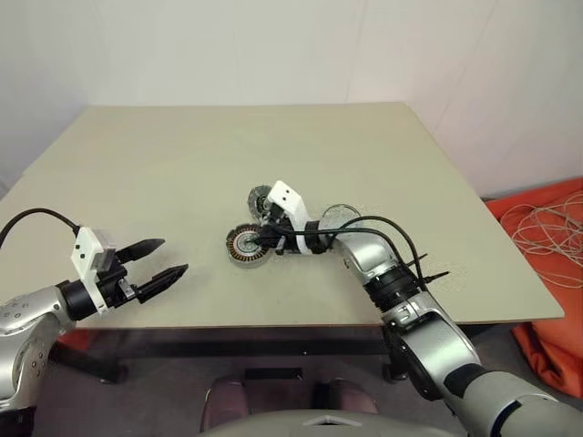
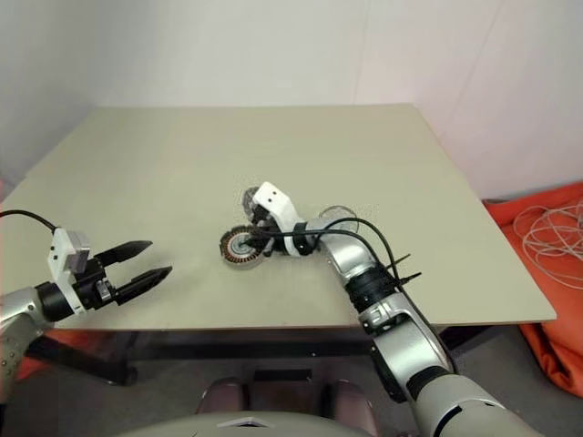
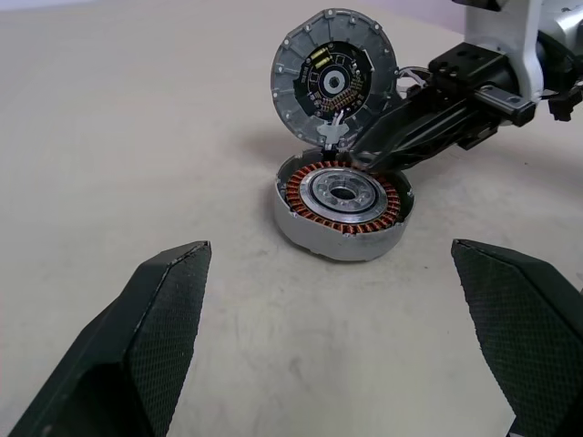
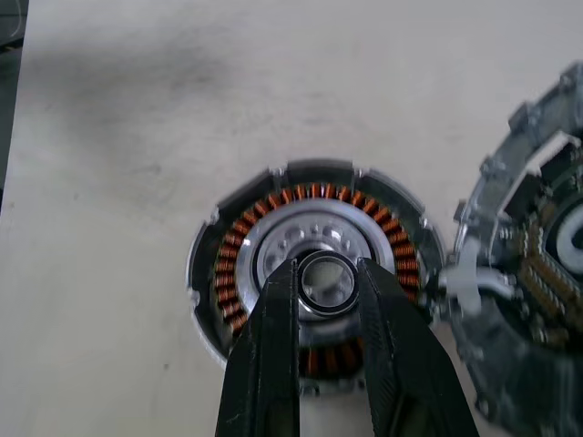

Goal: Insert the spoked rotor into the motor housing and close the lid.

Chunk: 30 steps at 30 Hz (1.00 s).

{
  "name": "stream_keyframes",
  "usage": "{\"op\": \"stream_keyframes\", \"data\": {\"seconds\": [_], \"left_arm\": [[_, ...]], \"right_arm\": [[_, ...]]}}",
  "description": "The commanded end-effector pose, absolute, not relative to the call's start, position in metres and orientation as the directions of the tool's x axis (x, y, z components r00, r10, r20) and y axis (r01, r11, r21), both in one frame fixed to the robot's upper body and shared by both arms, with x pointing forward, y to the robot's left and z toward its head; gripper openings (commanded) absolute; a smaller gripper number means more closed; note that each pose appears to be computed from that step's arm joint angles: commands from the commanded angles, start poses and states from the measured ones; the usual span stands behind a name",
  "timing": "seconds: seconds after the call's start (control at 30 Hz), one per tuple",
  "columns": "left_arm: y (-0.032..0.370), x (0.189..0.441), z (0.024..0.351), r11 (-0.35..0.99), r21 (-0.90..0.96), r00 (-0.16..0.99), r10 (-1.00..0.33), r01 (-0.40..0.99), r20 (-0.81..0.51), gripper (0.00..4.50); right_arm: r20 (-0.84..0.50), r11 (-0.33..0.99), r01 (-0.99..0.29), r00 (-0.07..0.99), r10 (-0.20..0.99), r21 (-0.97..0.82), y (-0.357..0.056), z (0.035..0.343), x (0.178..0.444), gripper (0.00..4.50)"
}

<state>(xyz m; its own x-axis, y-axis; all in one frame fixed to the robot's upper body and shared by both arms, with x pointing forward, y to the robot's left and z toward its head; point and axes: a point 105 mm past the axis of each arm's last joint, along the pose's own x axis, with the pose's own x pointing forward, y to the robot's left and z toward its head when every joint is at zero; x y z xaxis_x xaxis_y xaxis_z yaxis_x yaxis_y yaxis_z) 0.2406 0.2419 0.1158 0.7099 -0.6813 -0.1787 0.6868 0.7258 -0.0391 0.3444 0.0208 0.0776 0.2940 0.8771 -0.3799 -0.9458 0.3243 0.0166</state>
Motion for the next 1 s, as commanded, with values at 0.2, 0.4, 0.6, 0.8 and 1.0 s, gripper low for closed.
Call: {"op": "stream_keyframes", "data": {"seconds": [0.2,0.4,0.6,0.8,1.0], "left_arm": [[0.236,0.242,0.125,0.71,-0.009,0.702,-0.698,0.704,-0.141,4.5],[0.236,0.242,0.124,0.71,-0.01,0.702,-0.698,0.704,-0.142,4.5],[0.237,0.242,0.124,0.71,-0.01,0.701,-0.698,0.704,-0.143,4.5],[0.238,0.241,0.124,0.711,-0.013,0.702,-0.697,0.703,-0.147,4.5],[0.239,0.241,0.124,0.715,-0.013,0.706,-0.693,0.699,-0.149,4.5]], "right_arm": [[-0.359,0.333,-0.943,0.317,0.878,-0.018,0.03,0.086,0.352,0.61],[-0.361,0.333,-0.943,0.315,0.877,-0.013,0.033,0.083,0.351,0.61],[-0.357,0.327,-0.945,0.308,0.882,-0.006,0.037,0.082,0.349,0.61],[-0.361,0.325,-0.946,0.304,0.881,-0.004,0.039,0.08,0.348,0.61],[-0.364,0.321,-0.947,0.299,0.882,0.002,0.041,0.078,0.347,0.61]]}}
